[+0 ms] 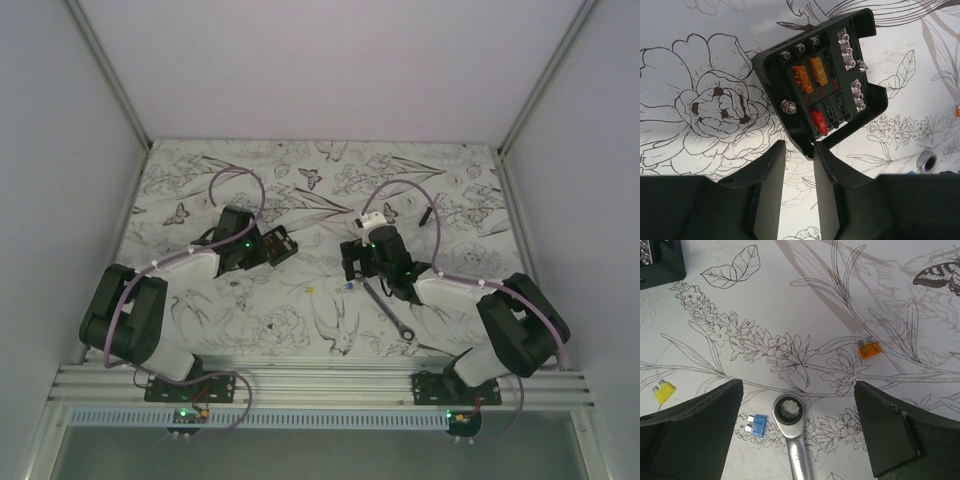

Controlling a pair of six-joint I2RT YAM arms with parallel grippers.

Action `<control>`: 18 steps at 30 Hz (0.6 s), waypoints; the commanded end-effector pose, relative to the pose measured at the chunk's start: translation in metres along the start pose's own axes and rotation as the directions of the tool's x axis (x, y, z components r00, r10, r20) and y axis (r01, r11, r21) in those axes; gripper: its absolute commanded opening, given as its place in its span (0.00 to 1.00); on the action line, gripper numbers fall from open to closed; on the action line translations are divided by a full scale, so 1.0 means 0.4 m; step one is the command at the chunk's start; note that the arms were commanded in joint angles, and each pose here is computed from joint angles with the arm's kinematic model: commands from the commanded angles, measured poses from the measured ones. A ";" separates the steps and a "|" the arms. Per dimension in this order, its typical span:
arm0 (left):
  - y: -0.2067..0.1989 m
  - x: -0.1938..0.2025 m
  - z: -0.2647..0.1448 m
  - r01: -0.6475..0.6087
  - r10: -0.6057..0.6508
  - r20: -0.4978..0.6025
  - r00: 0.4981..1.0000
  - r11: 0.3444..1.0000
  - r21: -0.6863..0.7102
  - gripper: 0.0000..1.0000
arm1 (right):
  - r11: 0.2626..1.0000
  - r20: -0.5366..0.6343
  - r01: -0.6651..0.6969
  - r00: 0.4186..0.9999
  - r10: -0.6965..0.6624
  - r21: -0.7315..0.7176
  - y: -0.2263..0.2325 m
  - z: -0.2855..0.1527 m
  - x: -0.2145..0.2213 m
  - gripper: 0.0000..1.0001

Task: Snap on the fuse box
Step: Move the fuse box base at the center of the board.

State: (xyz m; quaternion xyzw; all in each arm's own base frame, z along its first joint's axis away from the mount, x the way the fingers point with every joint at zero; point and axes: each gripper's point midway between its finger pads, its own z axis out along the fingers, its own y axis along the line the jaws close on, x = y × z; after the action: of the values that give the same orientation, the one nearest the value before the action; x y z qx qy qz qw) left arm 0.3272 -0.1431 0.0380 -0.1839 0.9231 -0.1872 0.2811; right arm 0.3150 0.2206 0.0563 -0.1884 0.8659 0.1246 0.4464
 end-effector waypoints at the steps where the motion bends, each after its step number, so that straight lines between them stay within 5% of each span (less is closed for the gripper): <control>1: 0.000 -0.007 0.006 0.004 -0.004 0.001 1.000 1.000 -0.027 0.32 | 1.000 0.058 -0.015 0.998 0.016 -0.010 0.022 0.009 -0.052 1.00; 18: 0.010 0.008 -0.010 -0.021 0.018 -0.049 0.999 0.998 -0.063 0.16 | 1.000 0.036 -0.005 0.999 0.006 -0.019 0.034 0.003 -0.038 1.00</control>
State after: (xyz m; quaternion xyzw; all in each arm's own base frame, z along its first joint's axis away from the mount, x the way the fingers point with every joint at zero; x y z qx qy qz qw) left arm 0.3313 -0.1428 0.0337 -0.1861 0.9280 -0.1739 0.2719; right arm 0.3107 0.2272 0.0539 -0.1965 0.8650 0.1288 0.4433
